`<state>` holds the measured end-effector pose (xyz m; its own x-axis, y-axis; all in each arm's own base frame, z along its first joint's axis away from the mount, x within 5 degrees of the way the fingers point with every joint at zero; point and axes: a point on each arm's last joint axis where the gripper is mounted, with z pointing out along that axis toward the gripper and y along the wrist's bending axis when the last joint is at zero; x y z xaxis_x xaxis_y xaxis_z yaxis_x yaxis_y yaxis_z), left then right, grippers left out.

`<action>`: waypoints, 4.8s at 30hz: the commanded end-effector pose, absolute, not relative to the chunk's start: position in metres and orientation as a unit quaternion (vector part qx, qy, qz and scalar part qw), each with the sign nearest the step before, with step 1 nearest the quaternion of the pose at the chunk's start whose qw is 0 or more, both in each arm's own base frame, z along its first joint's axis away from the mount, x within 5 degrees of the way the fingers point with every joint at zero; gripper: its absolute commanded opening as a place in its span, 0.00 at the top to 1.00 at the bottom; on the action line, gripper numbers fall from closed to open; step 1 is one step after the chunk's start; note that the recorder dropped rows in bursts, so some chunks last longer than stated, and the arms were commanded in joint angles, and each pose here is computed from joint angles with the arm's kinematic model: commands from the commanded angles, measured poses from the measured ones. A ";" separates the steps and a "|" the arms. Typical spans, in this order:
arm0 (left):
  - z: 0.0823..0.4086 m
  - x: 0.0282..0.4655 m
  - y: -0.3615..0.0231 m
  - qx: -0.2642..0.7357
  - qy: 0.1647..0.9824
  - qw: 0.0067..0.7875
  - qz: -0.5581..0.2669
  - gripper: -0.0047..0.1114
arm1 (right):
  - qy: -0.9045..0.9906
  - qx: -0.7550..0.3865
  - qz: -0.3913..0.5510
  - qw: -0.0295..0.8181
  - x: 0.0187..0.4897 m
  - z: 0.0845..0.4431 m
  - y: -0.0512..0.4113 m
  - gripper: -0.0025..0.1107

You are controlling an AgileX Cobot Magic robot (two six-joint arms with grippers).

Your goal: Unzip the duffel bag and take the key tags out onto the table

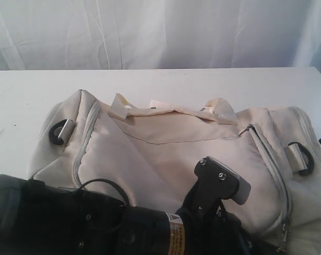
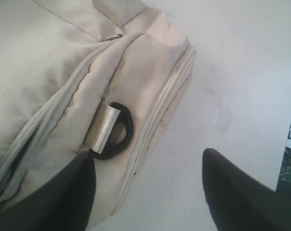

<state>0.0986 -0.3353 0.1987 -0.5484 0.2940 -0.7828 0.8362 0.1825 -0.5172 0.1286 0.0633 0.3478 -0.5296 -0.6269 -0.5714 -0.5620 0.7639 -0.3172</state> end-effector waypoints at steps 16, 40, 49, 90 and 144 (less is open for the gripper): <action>0.230 0.093 -0.321 0.432 0.704 0.299 -0.478 0.96 | 0.919 -0.293 0.035 0.262 0.142 0.327 0.089 0.45; 0.233 0.088 -0.322 0.445 0.683 0.292 -0.500 0.96 | 0.937 -0.275 0.029 0.213 0.156 0.310 0.100 0.67; 0.234 0.087 -0.322 0.447 0.679 0.291 -0.504 0.96 | 0.942 -0.264 0.065 0.198 0.151 0.310 0.105 0.64; 0.229 0.090 -0.320 0.467 0.688 0.298 -0.470 0.96 | 0.936 -0.228 0.189 0.192 0.129 0.298 0.113 0.60; 0.230 0.075 -0.177 0.243 0.843 0.319 -0.358 0.96 | 0.914 -0.247 0.134 0.294 0.148 0.299 0.108 0.98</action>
